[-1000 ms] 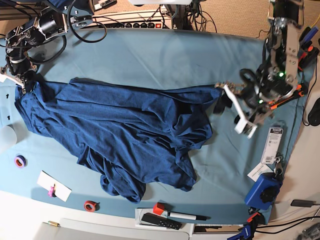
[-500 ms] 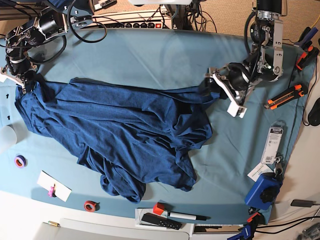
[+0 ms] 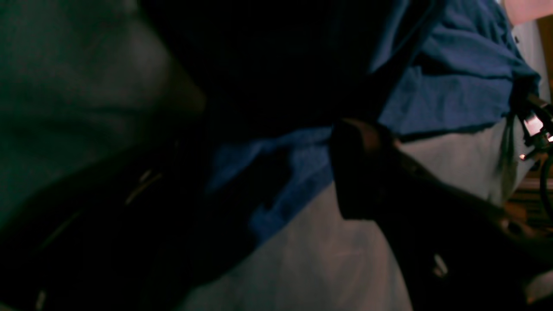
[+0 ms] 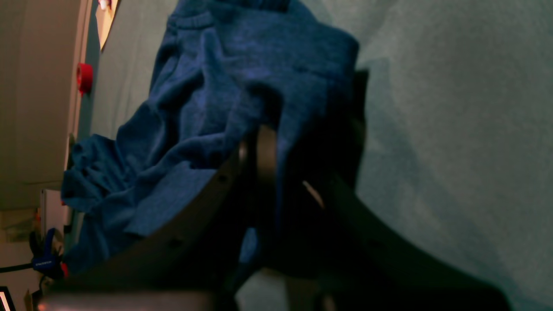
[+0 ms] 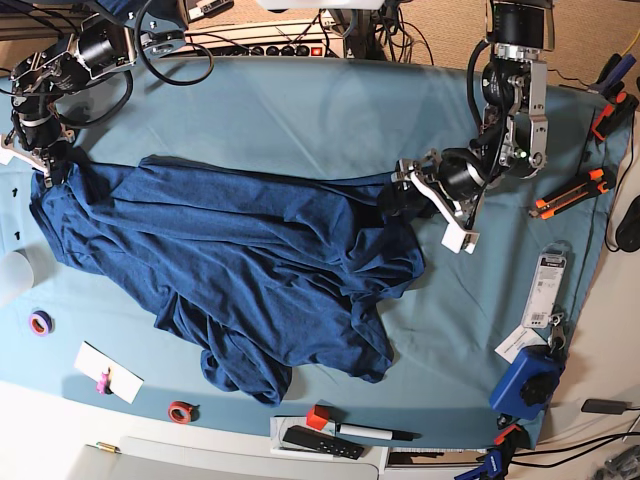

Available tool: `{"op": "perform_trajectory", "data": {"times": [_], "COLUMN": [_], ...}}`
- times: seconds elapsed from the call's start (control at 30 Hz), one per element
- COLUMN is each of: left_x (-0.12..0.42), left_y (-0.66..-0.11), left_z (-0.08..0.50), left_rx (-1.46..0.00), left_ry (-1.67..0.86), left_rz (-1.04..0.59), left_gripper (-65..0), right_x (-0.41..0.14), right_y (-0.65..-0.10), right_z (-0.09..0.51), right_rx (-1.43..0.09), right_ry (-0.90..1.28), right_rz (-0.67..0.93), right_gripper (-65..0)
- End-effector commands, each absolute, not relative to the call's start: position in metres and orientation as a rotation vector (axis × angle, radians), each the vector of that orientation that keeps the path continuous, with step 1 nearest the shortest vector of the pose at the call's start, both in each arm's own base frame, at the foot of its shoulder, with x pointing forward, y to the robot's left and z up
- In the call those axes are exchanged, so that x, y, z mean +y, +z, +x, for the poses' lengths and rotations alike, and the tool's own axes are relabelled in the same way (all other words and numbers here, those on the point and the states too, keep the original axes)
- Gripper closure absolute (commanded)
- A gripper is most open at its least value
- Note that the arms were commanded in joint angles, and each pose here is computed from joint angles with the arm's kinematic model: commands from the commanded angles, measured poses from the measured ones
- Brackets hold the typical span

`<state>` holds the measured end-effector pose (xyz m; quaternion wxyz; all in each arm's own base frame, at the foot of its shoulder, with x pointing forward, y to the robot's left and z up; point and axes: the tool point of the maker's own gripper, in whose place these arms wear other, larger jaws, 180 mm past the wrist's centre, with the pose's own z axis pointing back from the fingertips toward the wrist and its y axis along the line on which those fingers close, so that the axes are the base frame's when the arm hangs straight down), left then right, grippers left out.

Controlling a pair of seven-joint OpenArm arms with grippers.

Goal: Layout the t-shirt on the table in an organized manner, then fold the t-shirt properly
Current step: 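Drag the held fabric with the left gripper out toward the left arm's side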

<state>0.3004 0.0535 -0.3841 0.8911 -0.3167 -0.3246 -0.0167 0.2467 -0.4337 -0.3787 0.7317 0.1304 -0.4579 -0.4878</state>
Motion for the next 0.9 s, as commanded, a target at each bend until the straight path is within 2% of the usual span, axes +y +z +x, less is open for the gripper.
{"op": "perform_trajectory", "data": {"times": [0.0, 0.23, 0.27, 0.33, 0.37, 0.43, 0.47, 0.73, 0.87], "left_x": [0.052, 0.046, 0.047, 0.048, 0.048, 0.049, 0.049, 0.041, 0.057], "left_y": [-0.379, -0.374, -0.373, -0.373, -0.374, -0.372, -0.371, -0.365, -0.368], "left_z": [0.306, 0.314, 0.316, 0.317, 0.317, 0.319, 0.320, 0.310, 0.306], "left_rx": [-0.687, -0.729, -0.737, -0.736, -0.737, -0.751, -0.757, -0.745, -0.714], "left_ry": [-0.047, -0.040, -0.039, -0.021, -0.022, -0.023, -0.023, -0.121, -0.146], "left_rz": [-0.652, -0.648, -0.642, -0.638, -0.635, -0.633, -0.633, -0.707, -0.682], "left_gripper": [-43.0, -42.8, -41.0, -32.1, -24.9, -5.4, 0.0, 0.0, 0.0], "right_x": [-0.445, -0.445, -0.445, -0.445, -0.445, -0.445, -0.444, -0.433, -0.437], "right_y": [-0.360, -0.360, -0.360, -0.360, -0.361, -0.361, -0.360, -0.342, -0.327], "right_z": [0.252, 0.252, 0.252, 0.252, 0.252, 0.252, 0.253, 0.263, 0.264], "right_rx": [-1.065, -1.064, -1.064, -1.064, -1.063, -1.062, -1.064, -1.116, -1.125], "right_ry": [-1.052, -1.051, -1.051, -1.051, -1.050, -1.050, -1.049, -0.953, -0.904], "right_rz": [0.275, 0.275, 0.275, 0.275, 0.276, 0.277, 0.280, 0.383, 0.413], "right_gripper": [0.0, 0.0, 0.0, 0.0, 0.0, 0.0, 0.0, 0.0, 0.0]}}
